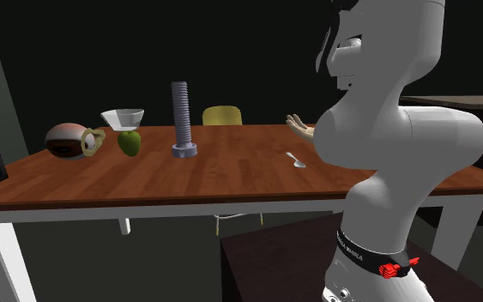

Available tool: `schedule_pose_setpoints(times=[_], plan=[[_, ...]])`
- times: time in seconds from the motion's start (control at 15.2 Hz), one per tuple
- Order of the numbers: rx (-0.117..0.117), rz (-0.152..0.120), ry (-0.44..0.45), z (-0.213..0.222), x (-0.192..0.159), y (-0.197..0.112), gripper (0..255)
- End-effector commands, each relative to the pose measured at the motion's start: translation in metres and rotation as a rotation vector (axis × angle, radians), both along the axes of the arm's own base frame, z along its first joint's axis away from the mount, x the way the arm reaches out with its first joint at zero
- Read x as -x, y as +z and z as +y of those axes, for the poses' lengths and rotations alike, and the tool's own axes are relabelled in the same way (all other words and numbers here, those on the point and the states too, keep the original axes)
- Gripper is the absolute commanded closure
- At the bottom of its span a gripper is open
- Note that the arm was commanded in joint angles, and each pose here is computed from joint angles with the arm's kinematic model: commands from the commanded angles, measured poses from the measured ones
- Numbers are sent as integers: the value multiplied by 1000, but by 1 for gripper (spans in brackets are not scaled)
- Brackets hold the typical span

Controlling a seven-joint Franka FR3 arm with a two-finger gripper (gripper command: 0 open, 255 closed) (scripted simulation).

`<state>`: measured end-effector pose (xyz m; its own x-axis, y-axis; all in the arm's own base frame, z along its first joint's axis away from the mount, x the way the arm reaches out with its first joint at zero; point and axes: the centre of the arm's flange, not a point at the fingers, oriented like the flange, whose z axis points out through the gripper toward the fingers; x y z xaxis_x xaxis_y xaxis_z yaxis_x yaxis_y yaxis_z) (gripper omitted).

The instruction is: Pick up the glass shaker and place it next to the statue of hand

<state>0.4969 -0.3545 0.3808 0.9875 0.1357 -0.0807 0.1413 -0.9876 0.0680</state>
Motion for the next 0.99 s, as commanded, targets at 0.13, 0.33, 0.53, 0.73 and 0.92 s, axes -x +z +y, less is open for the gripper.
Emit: schedule_pose_setpoints(times=[0.13, 0.33, 0.53, 0.73, 0.92], plan=[[0, 0, 0, 0, 0, 0, 0], [0, 0, 0, 2, -2, 26, 0], [0, 0, 0, 4, -4, 50, 0], [0, 0, 0, 4, -4, 50, 0], [0, 0, 0, 4, -4, 50, 0]])
